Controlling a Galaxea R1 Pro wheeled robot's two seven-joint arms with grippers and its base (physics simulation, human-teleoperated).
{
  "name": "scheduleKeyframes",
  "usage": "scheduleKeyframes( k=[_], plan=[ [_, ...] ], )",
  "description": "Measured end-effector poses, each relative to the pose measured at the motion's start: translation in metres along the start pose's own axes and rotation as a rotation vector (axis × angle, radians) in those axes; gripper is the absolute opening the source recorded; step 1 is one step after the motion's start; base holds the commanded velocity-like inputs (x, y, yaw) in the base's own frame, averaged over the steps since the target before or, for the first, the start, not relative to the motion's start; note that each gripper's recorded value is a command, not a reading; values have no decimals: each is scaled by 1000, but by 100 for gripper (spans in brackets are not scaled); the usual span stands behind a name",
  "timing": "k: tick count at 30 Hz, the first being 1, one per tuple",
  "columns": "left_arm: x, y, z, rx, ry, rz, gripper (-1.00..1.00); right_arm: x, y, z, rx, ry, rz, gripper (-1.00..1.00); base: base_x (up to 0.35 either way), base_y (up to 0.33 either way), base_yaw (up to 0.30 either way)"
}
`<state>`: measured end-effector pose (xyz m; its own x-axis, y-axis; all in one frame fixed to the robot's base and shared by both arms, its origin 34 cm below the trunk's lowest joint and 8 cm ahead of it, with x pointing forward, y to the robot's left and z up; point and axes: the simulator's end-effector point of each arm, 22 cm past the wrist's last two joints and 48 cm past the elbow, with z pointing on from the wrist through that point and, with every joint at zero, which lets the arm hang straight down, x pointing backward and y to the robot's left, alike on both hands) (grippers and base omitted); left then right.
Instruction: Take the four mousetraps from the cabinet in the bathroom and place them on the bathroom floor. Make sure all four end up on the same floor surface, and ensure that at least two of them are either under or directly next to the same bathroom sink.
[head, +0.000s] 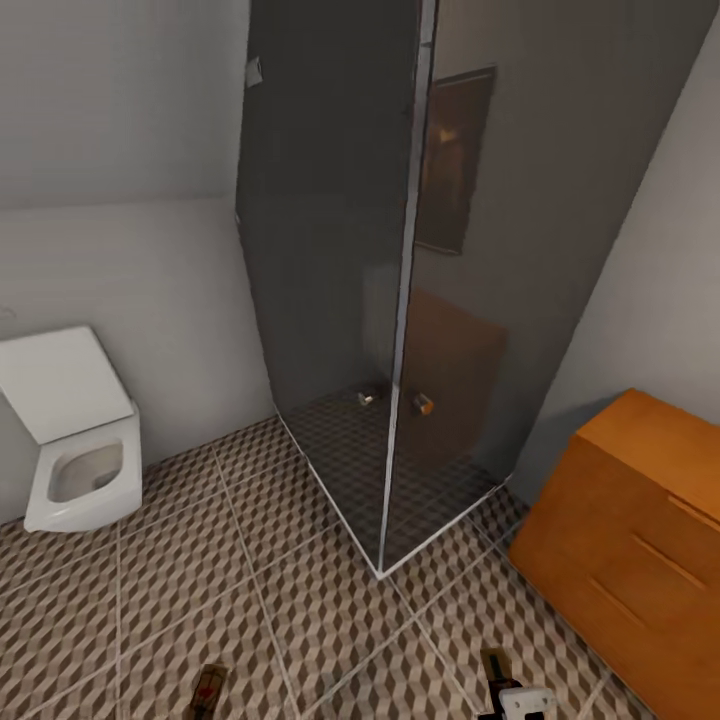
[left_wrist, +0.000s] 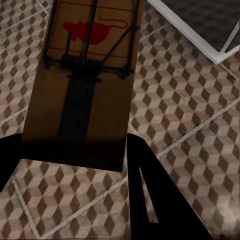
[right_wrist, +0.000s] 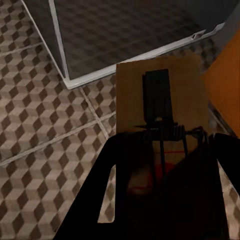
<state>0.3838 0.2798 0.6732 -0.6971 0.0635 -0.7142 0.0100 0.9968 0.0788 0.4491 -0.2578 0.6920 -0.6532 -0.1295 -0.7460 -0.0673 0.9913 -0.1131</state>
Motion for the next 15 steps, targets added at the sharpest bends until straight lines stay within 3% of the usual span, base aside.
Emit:
scheduleKeyframes(
  k=[5, 15],
  plan=[
    [0, 0, 0, 0, 0, 0, -100, 0, 0, 0, 0, 0, 0, -100, 0, 199, 287],
    [0, 0, 0, 0, 0, 0, -100, 0, 0, 0, 0, 0, 1, -100, 0, 16, 287]
  ],
)
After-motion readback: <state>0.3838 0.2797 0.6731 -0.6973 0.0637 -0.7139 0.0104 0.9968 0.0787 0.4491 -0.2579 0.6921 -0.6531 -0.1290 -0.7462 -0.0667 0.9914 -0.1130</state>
